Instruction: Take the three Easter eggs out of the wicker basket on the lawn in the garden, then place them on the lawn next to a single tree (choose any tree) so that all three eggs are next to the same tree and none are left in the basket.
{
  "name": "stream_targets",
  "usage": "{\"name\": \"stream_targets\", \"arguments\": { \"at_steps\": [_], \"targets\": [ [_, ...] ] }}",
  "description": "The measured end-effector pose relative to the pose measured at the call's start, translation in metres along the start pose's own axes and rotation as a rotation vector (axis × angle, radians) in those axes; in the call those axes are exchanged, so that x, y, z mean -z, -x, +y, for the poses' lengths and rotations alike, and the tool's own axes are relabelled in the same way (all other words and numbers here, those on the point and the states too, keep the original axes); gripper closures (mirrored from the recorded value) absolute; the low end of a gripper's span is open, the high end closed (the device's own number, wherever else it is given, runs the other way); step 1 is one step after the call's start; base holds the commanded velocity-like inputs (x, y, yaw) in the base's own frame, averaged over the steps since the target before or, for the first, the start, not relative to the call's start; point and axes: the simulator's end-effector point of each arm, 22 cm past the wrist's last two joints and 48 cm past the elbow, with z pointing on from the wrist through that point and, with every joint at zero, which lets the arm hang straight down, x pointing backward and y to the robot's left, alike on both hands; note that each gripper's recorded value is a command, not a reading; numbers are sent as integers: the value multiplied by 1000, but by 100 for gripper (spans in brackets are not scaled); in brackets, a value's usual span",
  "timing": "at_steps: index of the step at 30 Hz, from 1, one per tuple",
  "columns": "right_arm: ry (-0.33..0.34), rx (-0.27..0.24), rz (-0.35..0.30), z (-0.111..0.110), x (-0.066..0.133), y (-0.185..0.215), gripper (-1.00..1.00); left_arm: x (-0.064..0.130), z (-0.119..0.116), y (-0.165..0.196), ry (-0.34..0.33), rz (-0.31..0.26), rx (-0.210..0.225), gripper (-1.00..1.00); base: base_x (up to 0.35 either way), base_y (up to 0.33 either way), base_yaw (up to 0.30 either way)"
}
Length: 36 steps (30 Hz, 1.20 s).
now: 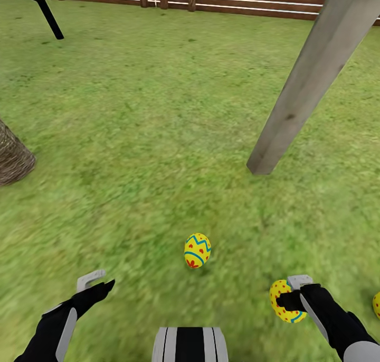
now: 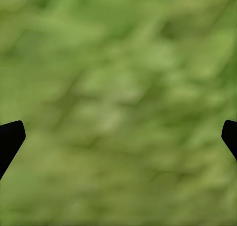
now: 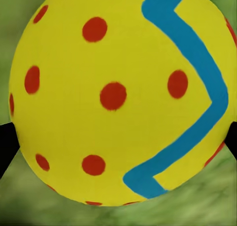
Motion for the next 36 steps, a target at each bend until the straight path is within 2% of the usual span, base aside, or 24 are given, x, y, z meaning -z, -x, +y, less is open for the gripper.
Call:
{"name": "stream_targets", "arguments": {
  "at_steps": [3, 5, 8, 11, 13, 16, 23, 28, 36],
  "targets": [
    [0, 0, 0, 0, 0, 0, -100, -1, 1, -3, 2, 6, 2, -100, 0, 0, 0],
    [1, -1, 4, 0, 0, -2, -100, -3, 4, -18, 5, 38, 10, -100, 0, 0, 0],
    [12, -6, 26, 0, 0, -12, -100, -2, 3, -19, 1, 41, 11, -100, 0, 0, 0],
    [39, -22, 29, 11, 1, -14, -100, 1, 1, -15, -3, 33, 13, -100, 0, 0, 0],
    [44, -15, 20, 19, 3, -10, -100, 3, 0, -12, -5, 26, 13, -100, 0, 0, 0],
    [80, -47, 7, 29, 8, -6, -100, 6, -3, -7, -11, 17, 13, -100, 0, 0, 0],
    [79, -49, -21, 27, 19, 4, -100, 14, -8, 5, -24, -9, 16, -100, -5, 0, 0],
    [78, -52, -39, 25, 26, 10, -100, 16, -11, 0, -33, 2, 23, -100, -312, 0, 0],
    [77, -56, -72, 23, 40, 21, -100, 24, -17, 11, -47, -24, 25, -100, -343, 0, 0]
  ]
}}
